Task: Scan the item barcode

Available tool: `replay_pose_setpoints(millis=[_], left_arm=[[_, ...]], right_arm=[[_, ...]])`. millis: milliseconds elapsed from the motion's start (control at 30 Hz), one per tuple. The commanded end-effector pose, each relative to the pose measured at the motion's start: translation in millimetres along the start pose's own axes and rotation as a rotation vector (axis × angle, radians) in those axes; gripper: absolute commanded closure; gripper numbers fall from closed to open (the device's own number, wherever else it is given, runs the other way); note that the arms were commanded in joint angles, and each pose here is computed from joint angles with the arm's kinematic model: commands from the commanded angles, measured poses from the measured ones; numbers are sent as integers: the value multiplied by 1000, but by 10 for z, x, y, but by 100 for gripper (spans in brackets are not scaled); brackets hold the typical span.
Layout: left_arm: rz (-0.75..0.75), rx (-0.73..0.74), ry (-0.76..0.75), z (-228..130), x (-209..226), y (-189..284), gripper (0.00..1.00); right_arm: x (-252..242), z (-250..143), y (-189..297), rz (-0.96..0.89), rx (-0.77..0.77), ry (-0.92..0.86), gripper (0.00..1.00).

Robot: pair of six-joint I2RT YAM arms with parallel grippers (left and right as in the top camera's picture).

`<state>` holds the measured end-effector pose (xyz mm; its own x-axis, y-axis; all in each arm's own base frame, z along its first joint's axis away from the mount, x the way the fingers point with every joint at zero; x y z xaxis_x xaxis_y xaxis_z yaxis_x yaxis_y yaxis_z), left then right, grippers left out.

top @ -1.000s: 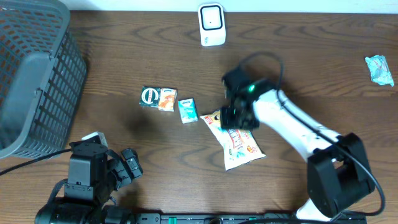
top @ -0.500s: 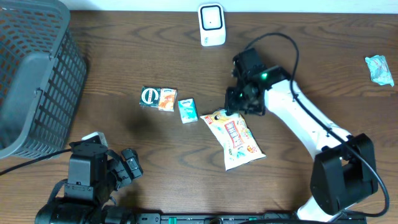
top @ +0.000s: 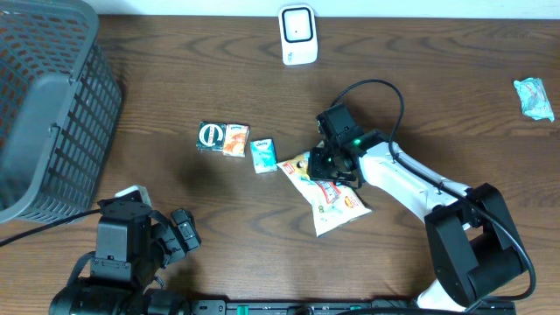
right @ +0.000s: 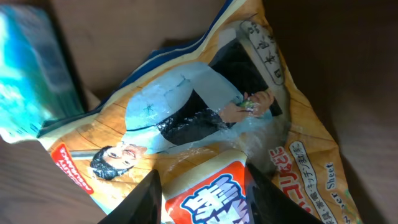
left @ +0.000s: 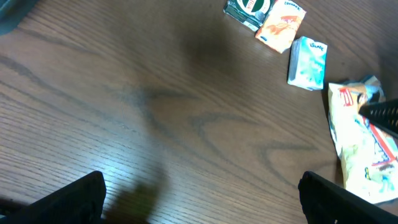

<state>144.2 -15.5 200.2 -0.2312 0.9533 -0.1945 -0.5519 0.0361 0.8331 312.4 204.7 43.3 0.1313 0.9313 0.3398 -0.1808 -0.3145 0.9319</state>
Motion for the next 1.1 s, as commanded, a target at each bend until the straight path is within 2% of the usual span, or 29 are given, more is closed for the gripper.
replay_pose_setpoints(millis=[0, 233, 400, 533, 667, 733, 800, 833, 933, 1067], left_arm=[[10, -3, 0, -4, 20, 1, 2], [10, -3, 0, -4, 20, 1, 2], [9, -3, 0, -3, 20, 1, 2], [9, -3, 0, -3, 20, 1, 2], [9, -3, 0, -3, 20, 1, 2], [9, -3, 0, -3, 20, 1, 3], [9, -3, 0, -3, 20, 1, 2], [9, -3, 0, -3, 20, 1, 3], [9, -3, 0, -3, 20, 1, 2], [9, -3, 0, -3, 20, 1, 2]], right_arm=[[-148, 159, -54, -47, -69, -70, 63], [-681, 816, 248, -163, -254, -218, 66], [-1071, 1038, 540, -186, -227, -297, 66], [-1073, 1046, 692, -112, -146, -273, 61], [-809, 928, 752, 27, -39, -222, 50], [-710, 825, 749, 65, 14, -219, 51], [-604, 649, 735, 88, 90, -197, 58], [-533, 501, 725, 93, 147, -156, 69], [-437, 207, 701, 54, 242, -53, 80], [-419, -65, 609, -90, 283, 57, 81]])
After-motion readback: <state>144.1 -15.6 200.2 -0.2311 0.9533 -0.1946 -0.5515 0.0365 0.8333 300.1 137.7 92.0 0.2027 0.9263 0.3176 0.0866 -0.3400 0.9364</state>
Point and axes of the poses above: each gripper's point midway between its finger pads, its own y axis back along the fingers, its own x axis along the line the jaws close on, z = x × y, the point moved 2 cm from there along y, back along the fingers, and after that the axes turned 7 degrees about -y, right-handed, at the moved point
